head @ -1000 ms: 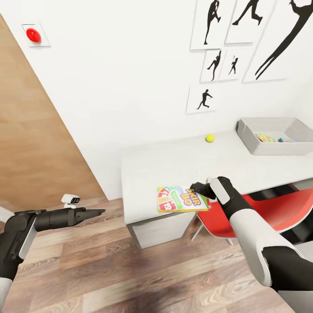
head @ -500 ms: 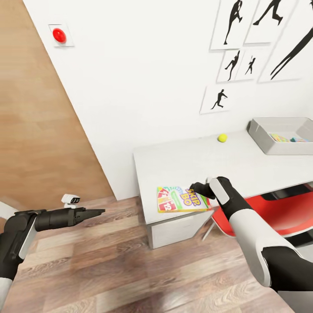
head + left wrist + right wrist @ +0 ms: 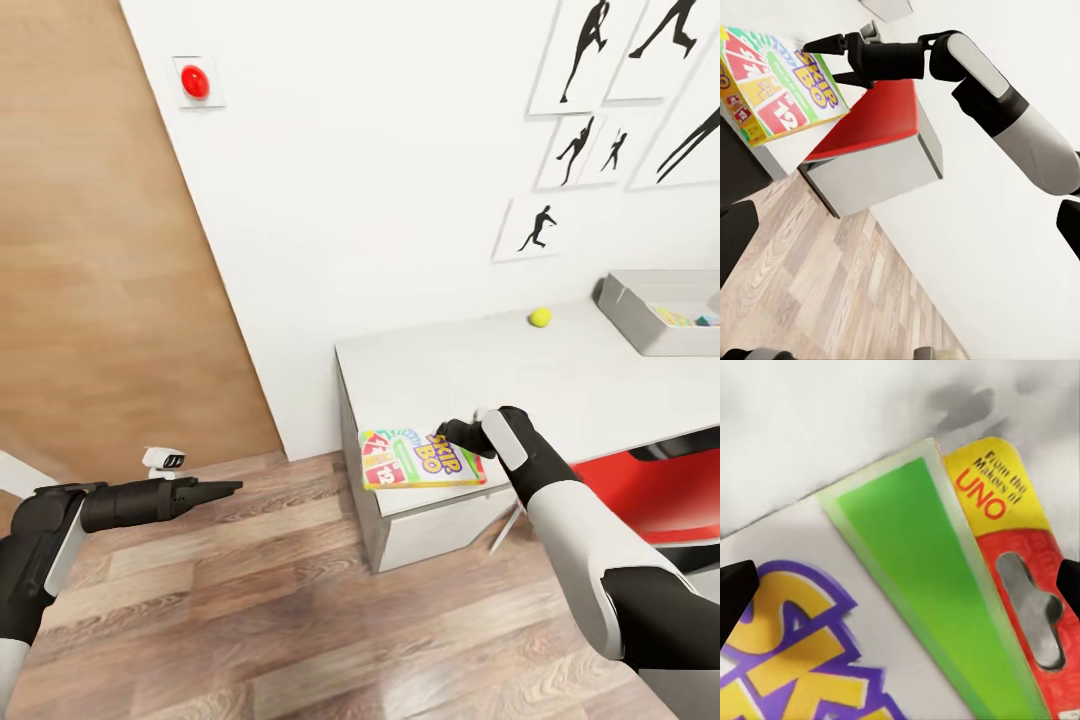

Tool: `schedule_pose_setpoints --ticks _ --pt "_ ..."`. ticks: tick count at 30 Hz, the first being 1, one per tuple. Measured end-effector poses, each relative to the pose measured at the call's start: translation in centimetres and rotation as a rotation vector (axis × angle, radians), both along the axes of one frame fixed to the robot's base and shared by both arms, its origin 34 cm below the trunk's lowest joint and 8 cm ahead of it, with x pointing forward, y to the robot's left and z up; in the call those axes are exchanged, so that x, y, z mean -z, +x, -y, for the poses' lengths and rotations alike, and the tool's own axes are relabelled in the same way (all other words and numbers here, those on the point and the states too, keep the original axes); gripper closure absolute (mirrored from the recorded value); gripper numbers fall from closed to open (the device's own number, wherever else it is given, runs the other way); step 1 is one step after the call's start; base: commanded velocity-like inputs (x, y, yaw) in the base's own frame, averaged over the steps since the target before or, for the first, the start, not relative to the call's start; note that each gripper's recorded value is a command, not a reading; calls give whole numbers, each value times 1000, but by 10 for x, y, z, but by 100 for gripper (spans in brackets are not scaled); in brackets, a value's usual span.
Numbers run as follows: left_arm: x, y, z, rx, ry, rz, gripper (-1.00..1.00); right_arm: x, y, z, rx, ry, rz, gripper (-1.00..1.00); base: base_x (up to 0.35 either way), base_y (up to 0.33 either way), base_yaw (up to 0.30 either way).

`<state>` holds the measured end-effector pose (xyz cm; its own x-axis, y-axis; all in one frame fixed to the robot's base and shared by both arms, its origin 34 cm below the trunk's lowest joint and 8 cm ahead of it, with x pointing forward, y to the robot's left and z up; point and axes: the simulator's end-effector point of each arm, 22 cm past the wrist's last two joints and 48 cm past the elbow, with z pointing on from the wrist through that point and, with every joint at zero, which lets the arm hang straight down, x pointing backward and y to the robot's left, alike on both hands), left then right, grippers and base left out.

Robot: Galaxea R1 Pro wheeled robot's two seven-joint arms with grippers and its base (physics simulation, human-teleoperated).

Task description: Put all the toys in the child's room - the three board games (two on the bed and one on the table), the two jigsaw puzzles on the table, and the tennis ball on the table - inside the toy box on the table in the child's room.

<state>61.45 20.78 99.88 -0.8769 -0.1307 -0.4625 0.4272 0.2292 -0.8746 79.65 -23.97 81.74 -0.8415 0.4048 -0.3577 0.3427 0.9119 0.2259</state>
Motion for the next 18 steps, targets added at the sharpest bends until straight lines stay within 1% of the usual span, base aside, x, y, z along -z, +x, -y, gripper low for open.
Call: schedule_pose_setpoints --ticks 3,15,18 --pt "0 0 0 0 -1 0 -100 0 0 0 0 0 0 -100 0 207 0" --pt "0 0 1 1 -2 1 -100 0 0 2 2 1 0 -100 0 42 0" --pt "0 0 1 1 -2 1 -100 0 0 3 3 0 0 -100 0 105 0"
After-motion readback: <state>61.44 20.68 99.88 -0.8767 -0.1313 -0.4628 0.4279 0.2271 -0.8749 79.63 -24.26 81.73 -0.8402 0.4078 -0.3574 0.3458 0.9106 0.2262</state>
